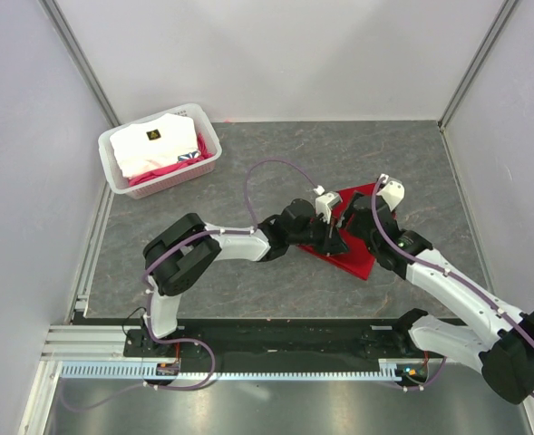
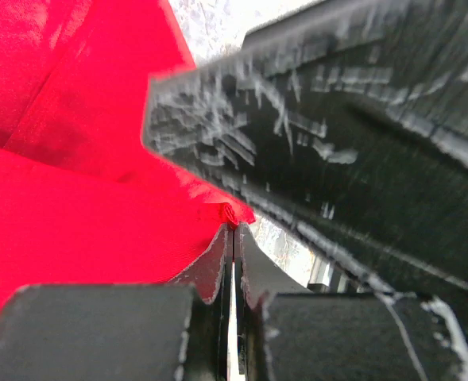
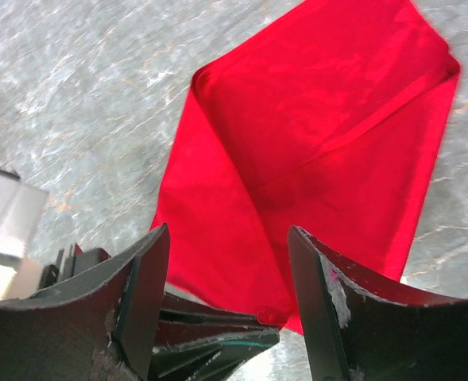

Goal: Fold the napkin, place the utensils inside, and roll it up
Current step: Fold the napkin

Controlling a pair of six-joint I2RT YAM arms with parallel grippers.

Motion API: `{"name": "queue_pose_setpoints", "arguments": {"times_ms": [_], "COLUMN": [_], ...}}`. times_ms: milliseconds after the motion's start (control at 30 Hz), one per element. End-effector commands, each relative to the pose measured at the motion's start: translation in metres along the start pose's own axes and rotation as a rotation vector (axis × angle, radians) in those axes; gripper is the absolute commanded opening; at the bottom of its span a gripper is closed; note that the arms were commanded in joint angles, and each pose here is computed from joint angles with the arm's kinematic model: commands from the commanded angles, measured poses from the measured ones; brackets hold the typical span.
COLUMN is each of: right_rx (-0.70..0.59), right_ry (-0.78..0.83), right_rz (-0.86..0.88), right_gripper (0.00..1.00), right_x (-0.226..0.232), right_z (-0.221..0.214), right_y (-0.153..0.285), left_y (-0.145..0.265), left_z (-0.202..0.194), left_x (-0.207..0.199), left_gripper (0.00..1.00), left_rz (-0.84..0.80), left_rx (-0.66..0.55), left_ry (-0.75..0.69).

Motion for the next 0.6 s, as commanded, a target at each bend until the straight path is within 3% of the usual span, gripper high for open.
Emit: {"name": "queue_pose_setpoints", "arguments": {"times_ms": [0, 167, 300, 567], "right_rx": [-0.029, -0.033, -0.078, 0.036], "right_ry": [-0.027, -0.027, 0.020, -0.110], "right_rz": [0.003, -0.008, -0.158, -0.262], "right_gripper": [0.70, 0.70, 0.71, 0.68], "right_x": [-0.001, -0.004, -0.034, -0.092], "right_z": [0.005, 0.005, 0.006, -0.002], "right_y": [0.004, 0.003, -0.004, -0.014], "left_y": [-0.017, -0.030, -0.035, -0.040], "left_z": [0.011, 0.003, -0.001, -0.007], "left_x": [-0.016, -0.026, -0.022, -0.029], "left_gripper": [0.02, 0.02, 0.02, 0.02], "left_rz": [-0.048, -0.063, -0.026, -0.044], "left_rx": [-0.047, -0.032, -0.032, -0.023], "left_ry": [-0.074, -0.074, -0.039, -0.049]}}
Point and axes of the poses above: each gripper's point midway between its finger pads, its own y axis back along the fingers, its own x axis along the line the jaws close on, z = x × y, the point moved 4 cm from there along y, back along the fingers, and after that the axes turned 15 degrees about -y, right-handed, at the moved point
